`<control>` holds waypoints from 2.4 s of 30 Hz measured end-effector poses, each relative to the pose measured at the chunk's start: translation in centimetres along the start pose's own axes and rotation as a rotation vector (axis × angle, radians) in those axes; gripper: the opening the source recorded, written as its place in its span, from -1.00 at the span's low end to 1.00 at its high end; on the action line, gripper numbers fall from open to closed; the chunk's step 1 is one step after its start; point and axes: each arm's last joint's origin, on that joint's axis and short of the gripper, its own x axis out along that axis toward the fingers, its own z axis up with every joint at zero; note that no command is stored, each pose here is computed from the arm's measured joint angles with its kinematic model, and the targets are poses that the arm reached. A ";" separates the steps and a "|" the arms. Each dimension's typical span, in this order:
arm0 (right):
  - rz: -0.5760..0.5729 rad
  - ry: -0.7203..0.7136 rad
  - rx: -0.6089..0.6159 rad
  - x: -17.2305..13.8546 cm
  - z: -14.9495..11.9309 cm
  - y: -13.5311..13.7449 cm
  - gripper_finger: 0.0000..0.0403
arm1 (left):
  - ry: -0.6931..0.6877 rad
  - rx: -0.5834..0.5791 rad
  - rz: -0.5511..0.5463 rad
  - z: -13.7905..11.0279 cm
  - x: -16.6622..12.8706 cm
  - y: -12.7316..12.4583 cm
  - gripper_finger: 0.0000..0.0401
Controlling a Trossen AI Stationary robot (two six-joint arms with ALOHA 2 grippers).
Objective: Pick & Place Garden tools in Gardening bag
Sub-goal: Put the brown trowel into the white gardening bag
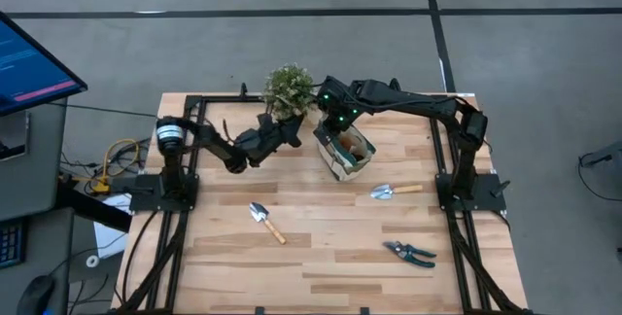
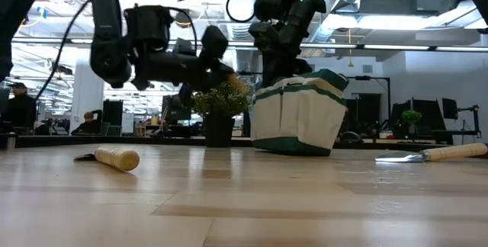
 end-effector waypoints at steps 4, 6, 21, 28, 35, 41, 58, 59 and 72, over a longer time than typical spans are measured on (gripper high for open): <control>-0.001 0.007 -0.005 0.0 -0.1 0.0 -1.00 | 0.000 0.002 -0.022 -1.0 1.0 -0.5 -0.68; -0.008 0.016 0.000 0.0 -0.1 -0.3 -1.00 | 0.000 0.016 -0.017 -1.1 1.1 -0.5 -0.68; 0.060 0.019 -0.081 -1.4 -0.3 0.0 -1.00 | 0.110 0.173 -0.191 -0.9 1.6 -0.2 -0.68; 0.086 0.009 -0.083 -2.0 -0.3 0.0 -1.00 | 0.101 0.215 -0.166 -0.3 2.1 0.8 -0.68; 0.098 0.014 -0.110 -1.7 -0.4 0.5 -1.00 | 0.102 0.209 -0.206 -0.2 2.1 0.6 -0.68; 0.098 0.015 -0.118 -1.7 -0.4 0.5 -1.00 | 0.100 0.223 -0.292 0.1 2.1 0.2 -0.68; 0.152 0.009 -0.149 -1.6 -0.5 1.4 -1.00 | 0.116 0.267 -0.313 0.0 2.2 0.6 -0.66; 0.153 0.009 -0.150 -1.6 -0.5 1.4 -1.00 | 0.134 0.264 -0.310 -0.3 2.2 0.8 -0.66; 0.071 -0.026 -0.142 -1.6 -0.3 1.1 -1.00 | 0.240 0.233 -0.328 1.1 1.0 1.1 -0.66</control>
